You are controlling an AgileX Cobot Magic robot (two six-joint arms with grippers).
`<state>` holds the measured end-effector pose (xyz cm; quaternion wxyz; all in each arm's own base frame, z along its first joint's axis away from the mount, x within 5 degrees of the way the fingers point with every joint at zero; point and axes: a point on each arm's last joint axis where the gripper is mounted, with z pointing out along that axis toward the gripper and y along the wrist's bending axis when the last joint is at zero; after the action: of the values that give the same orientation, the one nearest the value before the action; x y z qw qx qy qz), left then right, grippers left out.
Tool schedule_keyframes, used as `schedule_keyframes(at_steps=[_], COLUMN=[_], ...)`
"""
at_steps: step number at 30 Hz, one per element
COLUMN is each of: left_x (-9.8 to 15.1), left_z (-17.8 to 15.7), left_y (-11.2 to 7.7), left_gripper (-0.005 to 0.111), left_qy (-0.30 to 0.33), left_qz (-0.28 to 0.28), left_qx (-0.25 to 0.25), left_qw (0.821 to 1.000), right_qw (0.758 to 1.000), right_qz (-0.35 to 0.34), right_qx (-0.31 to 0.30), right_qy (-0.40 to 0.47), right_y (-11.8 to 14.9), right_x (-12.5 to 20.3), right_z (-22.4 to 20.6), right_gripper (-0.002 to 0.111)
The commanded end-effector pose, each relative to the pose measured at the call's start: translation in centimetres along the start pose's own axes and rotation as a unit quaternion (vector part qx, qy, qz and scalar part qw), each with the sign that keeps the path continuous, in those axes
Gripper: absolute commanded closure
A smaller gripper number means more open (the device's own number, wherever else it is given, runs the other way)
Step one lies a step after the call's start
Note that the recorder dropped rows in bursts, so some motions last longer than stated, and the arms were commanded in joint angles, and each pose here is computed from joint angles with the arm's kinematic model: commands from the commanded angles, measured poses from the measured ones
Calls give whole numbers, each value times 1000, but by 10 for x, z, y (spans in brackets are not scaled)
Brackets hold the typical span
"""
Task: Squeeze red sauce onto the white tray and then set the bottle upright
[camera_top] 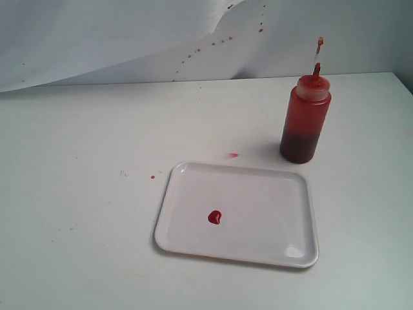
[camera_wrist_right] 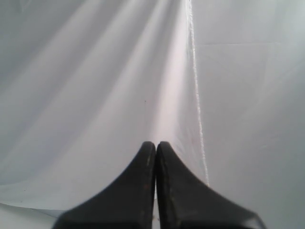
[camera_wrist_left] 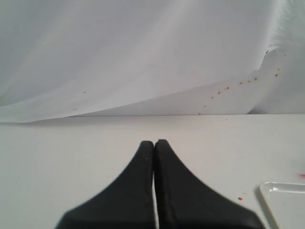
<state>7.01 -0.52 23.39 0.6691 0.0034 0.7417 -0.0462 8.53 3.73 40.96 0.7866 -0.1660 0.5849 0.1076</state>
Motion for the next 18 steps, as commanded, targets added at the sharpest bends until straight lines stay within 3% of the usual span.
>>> schedule_keyframes(at_steps=[1, 7, 11, 18], left_x=[16, 42, 46, 54], left_z=[-3, 0, -3, -12], left_y=[1, 3, 3, 9], left_gripper=[107, 107, 107, 107], left_qy=[7, 41, 61, 83], left_qz=[13, 13, 18, 31], left_qx=[-2, -3, -4, -49], left_qw=[1000, 999, 998, 995], right_qw=[1000, 1000, 1000, 1000], right_qz=[1, 1, 1, 1], right_qx=[1, 1, 1, 1], right_qy=[-7, -7, -7, -7], right_y=[0, 0, 0, 0], right_x=[-1, -1, -1, -1], right_z=[-1, -1, -1, -1], right_gripper=[108, 108, 108, 108])
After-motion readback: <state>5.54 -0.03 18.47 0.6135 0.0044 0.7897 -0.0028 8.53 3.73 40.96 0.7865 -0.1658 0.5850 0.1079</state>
